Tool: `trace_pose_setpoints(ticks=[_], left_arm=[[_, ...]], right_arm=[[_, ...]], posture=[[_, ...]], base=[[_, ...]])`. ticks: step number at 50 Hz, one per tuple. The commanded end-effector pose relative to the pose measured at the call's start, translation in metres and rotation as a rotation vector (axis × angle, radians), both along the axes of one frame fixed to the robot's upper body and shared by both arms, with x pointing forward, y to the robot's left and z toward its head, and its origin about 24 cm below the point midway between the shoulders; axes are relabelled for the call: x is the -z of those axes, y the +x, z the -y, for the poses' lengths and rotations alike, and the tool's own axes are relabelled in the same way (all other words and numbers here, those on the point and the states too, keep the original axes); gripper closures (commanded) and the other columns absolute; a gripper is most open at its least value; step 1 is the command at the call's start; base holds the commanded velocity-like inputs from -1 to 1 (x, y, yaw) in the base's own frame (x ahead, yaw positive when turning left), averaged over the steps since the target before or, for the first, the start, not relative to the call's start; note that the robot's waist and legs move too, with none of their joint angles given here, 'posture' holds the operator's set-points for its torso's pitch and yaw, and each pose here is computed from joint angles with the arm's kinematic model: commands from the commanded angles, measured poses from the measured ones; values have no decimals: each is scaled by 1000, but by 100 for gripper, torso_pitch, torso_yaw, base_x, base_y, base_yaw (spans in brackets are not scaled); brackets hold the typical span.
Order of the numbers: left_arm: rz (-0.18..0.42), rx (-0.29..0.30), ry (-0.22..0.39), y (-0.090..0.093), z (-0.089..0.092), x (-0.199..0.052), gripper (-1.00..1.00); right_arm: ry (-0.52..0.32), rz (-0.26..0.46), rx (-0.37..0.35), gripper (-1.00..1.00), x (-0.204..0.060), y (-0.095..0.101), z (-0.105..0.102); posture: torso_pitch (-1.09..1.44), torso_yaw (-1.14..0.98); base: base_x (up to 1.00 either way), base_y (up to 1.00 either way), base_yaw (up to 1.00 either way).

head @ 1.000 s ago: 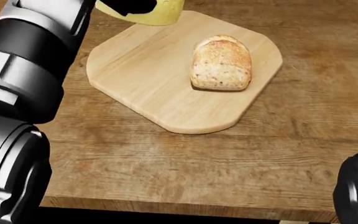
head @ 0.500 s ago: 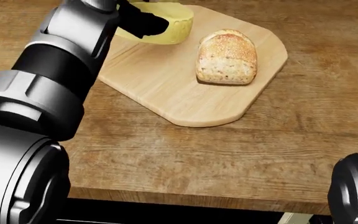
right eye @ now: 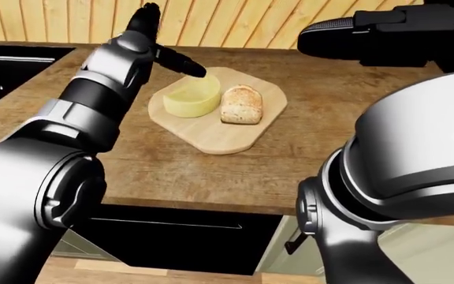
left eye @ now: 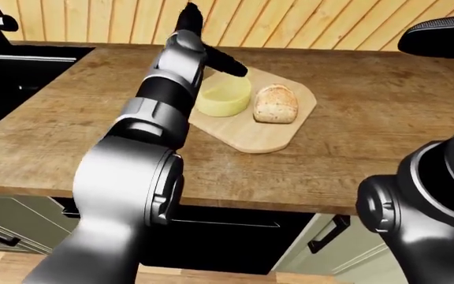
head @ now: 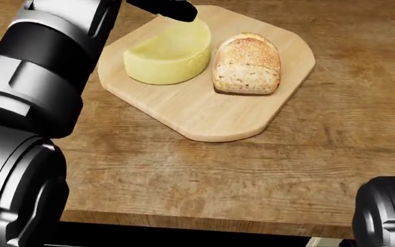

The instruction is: Place the bread and cheese on the cutting board.

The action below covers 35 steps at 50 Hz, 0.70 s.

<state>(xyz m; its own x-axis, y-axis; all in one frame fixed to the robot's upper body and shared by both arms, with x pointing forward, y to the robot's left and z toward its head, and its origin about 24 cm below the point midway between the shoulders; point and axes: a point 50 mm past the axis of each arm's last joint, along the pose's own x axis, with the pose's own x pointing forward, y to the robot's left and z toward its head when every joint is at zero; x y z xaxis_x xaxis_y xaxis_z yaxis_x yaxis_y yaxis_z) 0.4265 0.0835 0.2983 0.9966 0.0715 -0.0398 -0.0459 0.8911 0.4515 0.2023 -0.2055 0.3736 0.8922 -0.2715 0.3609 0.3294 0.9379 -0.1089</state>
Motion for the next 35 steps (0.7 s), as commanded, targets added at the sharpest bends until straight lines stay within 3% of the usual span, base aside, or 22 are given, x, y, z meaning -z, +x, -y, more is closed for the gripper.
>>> trace_pose_setpoints(ticks=[1, 7, 13, 22, 30, 33, 35], left_arm=[[143, 15, -13, -7, 1, -44, -100], [213, 28, -10, -17, -11, -85, -100], [255, 39, -56, -22, -28, -102, -100], [341, 73, -113, -32, -38, -122, -100], [456, 65, -178, -61, -65, -153, -100], [503, 63, -230, -84, -78, -162, -100], [534, 48, -233, -105, -89, -154, -100]], right_arm=[[-18, 30, 9, -100, -7, -3, -1], [-16, 28, 0, -100, -5, -1, -1], [-23, 24, 2, -100, -5, 0, -3], [-35, 12, 8, -100, -2, 5, -5], [-41, 5, 8, -100, -1, 7, -7], [-52, 4, 13, -100, -2, 7, -8], [-55, -5, 21, -100, 0, 8, -8]], posture=[[0, 0], [0, 0], [0, 0], [0, 0], [0, 0], [0, 0], [0, 0]], base=[[0, 0, 0], [0, 0, 0], [0, 0, 0], [0, 0, 0], [0, 0, 0], [0, 0, 0], [0, 0, 0]])
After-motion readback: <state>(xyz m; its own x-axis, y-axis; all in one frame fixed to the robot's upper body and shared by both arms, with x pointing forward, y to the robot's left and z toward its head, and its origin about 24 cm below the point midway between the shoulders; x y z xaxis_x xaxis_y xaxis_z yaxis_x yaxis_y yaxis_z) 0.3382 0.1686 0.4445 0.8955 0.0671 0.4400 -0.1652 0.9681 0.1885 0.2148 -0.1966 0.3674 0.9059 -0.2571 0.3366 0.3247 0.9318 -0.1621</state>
